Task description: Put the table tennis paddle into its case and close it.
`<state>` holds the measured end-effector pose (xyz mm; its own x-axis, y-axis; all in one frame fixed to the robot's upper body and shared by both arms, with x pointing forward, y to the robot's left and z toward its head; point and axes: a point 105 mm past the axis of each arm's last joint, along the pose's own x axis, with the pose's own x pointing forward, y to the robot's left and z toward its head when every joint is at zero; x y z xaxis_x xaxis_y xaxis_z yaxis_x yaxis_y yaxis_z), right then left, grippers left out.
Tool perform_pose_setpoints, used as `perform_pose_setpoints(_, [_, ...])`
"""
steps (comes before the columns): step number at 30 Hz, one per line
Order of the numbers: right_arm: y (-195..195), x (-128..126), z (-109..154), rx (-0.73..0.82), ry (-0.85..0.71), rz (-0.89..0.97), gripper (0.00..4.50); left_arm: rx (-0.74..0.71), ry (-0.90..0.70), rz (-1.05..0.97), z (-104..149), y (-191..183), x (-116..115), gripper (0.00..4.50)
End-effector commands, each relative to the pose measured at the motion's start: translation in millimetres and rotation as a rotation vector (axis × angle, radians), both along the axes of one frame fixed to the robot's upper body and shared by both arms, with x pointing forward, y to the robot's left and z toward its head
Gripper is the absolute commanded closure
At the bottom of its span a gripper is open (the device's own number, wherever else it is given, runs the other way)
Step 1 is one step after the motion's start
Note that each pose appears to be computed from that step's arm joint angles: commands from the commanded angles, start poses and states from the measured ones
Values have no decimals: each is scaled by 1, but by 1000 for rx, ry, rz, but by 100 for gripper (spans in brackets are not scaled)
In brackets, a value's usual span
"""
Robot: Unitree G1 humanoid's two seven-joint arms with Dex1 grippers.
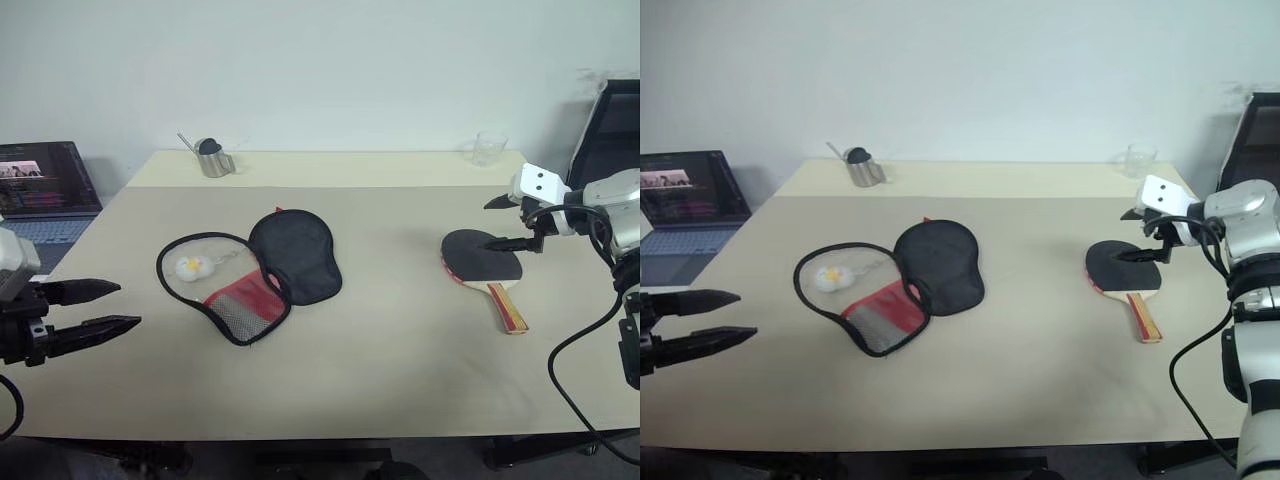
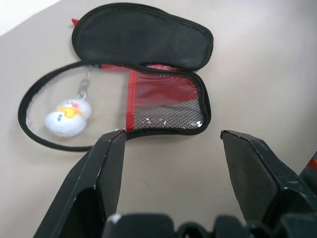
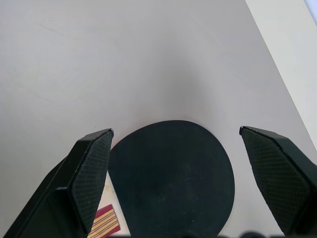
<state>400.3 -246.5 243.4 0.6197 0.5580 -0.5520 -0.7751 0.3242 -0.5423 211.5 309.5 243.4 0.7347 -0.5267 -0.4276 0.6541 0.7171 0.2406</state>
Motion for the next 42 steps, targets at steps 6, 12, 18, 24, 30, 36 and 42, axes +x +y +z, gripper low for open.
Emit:
perform_pose_setpoints(6, [11,3,22,42,-82,29,4,7,-73,11,15,-3,-3,116])
perform_pose_setpoints(12, [11,6,24,41,-99,13,4,-4,-75,8,9,-8,2,116])
perform_pose_setpoints(18, [3,6,24,49,-112,-14,4,-7,-119,46,4,-6,12,116])
perform_pose_setpoints(24, [11,13,17,50,-110,-32,4,-29,-111,267,-22,12,44,116])
perform_pose_setpoints(30, [4,8,23,56,-111,-38,4,-138,-59,303,-58,-13,58,116])
perform_pose_setpoints(36, [-1,7,24,52,-123,-52,4,-219,28,462,-102,-22,75,116])
perform_pose_setpoints(42, [-8,4,28,43,-131,-72,4,-286,89,535,-120,-30,83,116])
